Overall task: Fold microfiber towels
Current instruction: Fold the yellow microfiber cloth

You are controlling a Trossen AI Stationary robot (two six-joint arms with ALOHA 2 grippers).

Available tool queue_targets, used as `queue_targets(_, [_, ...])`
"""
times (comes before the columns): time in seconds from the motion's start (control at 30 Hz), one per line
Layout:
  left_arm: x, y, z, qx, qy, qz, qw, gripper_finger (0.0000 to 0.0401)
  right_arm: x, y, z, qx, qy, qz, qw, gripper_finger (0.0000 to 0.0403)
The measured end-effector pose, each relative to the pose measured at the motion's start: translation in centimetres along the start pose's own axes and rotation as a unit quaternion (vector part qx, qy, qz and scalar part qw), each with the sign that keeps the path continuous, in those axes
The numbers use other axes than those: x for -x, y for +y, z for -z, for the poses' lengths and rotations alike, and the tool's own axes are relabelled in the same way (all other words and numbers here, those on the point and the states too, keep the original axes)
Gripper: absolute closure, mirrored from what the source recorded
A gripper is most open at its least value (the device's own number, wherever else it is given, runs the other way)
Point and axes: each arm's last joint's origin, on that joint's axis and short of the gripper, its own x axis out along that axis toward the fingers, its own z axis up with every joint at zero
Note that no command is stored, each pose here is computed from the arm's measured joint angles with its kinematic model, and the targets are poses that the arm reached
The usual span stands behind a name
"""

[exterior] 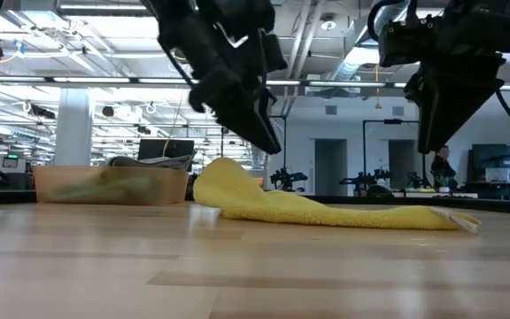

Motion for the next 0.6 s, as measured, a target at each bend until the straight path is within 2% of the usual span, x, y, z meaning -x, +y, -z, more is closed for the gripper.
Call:
queue_targets(0.17, [-2.4, 2.2, 2.5, 0.042, 0.031, 0.027, 0.998, 0.0289, 0.0, 0.0, 0.0, 0.000, 0.000, 0.000, 1.000, 0.0240])
queue_targets(0.3, [-3.2, 3.0, 3.6, 0.043, 0.054, 0.029, 0.997, 0.0290, 0.0, 0.0, 0.0, 0.000, 0.000, 0.000, 1.000, 0.0241])
queue_targets(0.5, [-2.1, 3.6, 4.4, 0.068, 0.101, 0.040, 0.992, 0.0290, 0.0, 0.0, 0.1, 0.000, 0.004, 0.002, 1.000, 0.0242])
queue_targets(0.6, [-1.8, 4.0, 4.5, 0.068, 0.134, 0.014, 0.989, 0.0290, 0.0, -0.1, 0.1, 0.001, 0.007, 0.004, 1.000, 0.0242])
